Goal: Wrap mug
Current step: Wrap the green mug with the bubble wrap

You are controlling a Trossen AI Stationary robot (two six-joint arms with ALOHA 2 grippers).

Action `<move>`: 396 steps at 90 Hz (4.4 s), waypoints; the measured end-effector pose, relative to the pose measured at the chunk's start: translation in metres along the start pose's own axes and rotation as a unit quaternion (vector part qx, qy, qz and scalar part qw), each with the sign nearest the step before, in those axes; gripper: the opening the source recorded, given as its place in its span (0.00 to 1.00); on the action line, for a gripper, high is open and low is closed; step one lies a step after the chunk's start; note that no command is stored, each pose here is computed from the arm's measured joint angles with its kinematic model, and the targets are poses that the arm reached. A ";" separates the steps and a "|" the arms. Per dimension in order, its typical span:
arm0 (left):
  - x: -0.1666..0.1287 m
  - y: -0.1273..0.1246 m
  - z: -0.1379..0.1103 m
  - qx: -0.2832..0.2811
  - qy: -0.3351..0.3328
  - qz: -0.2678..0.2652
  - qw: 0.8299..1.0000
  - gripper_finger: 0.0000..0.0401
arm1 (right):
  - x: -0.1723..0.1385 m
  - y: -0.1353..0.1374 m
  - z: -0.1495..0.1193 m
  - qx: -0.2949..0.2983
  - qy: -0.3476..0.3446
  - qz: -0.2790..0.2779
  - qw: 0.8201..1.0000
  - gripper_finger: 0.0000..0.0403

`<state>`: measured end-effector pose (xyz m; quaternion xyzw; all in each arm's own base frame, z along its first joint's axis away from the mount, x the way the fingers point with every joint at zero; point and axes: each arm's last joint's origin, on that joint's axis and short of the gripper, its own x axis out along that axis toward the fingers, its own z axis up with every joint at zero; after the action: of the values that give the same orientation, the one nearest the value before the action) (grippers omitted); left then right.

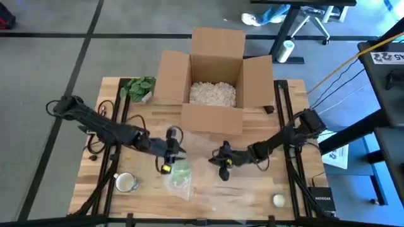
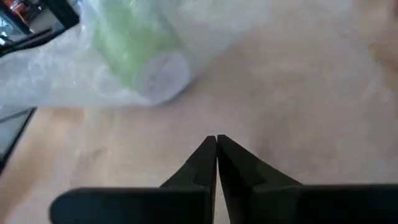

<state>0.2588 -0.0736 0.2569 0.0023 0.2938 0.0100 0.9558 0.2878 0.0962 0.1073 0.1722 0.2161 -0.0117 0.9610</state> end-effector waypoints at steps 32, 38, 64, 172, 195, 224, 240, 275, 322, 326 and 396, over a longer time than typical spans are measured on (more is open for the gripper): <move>-0.036 0.040 -0.062 -0.124 -0.099 -0.031 0.987 0.28 | -0.026 -0.039 0.008 0.004 -0.010 0.033 0.999 0.00; -0.040 0.039 -0.075 -0.148 -0.094 -0.042 0.984 0.28 | -0.030 -0.037 0.017 0.008 -0.024 0.058 0.998 0.00; -0.042 0.012 -0.109 -0.192 -0.043 -0.087 0.976 0.28 | -0.030 -0.021 0.047 0.002 0.012 0.071 0.997 0.00; -0.002 -0.061 -0.142 -0.264 -0.004 -0.116 0.957 0.07 | 0.006 0.011 0.076 -0.028 0.047 0.112 0.992 0.00; 0.009 -0.061 -0.123 -0.217 -0.028 -0.099 0.971 0.00 | 0.034 0.021 0.074 -0.034 0.063 0.129 0.989 0.00; 0.016 -0.054 -0.090 -0.178 -0.070 -0.089 0.978 0.00 | 0.048 0.026 0.060 -0.033 0.094 0.132 0.986 0.00; 0.019 -0.049 -0.069 -0.167 -0.088 -0.106 0.976 0.00 | 0.046 0.026 0.058 -0.022 0.122 0.136 0.983 0.00; 0.026 -0.034 -0.059 -0.176 -0.083 -0.111 0.975 0.00 | 0.005 0.031 0.088 -0.014 0.150 0.111 0.982 0.00; -0.030 -0.047 -0.075 -0.222 -0.016 -0.072 0.972 0.00 | -0.009 0.032 0.094 -0.046 0.139 0.068 0.987 0.00; -0.033 -0.051 -0.079 -0.233 -0.003 -0.071 0.970 0.00 | -0.009 0.032 0.094 -0.047 0.137 0.064 0.987 0.00; 0.014 -0.085 -0.114 -0.299 0.057 -0.060 0.951 0.00 | 0.027 0.030 0.075 -0.055 0.099 0.077 0.991 0.00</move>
<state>0.2075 -0.1586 0.1537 -0.3015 0.3308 0.0398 0.8934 0.3461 0.1004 0.1694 0.1351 0.2962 0.0910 0.9411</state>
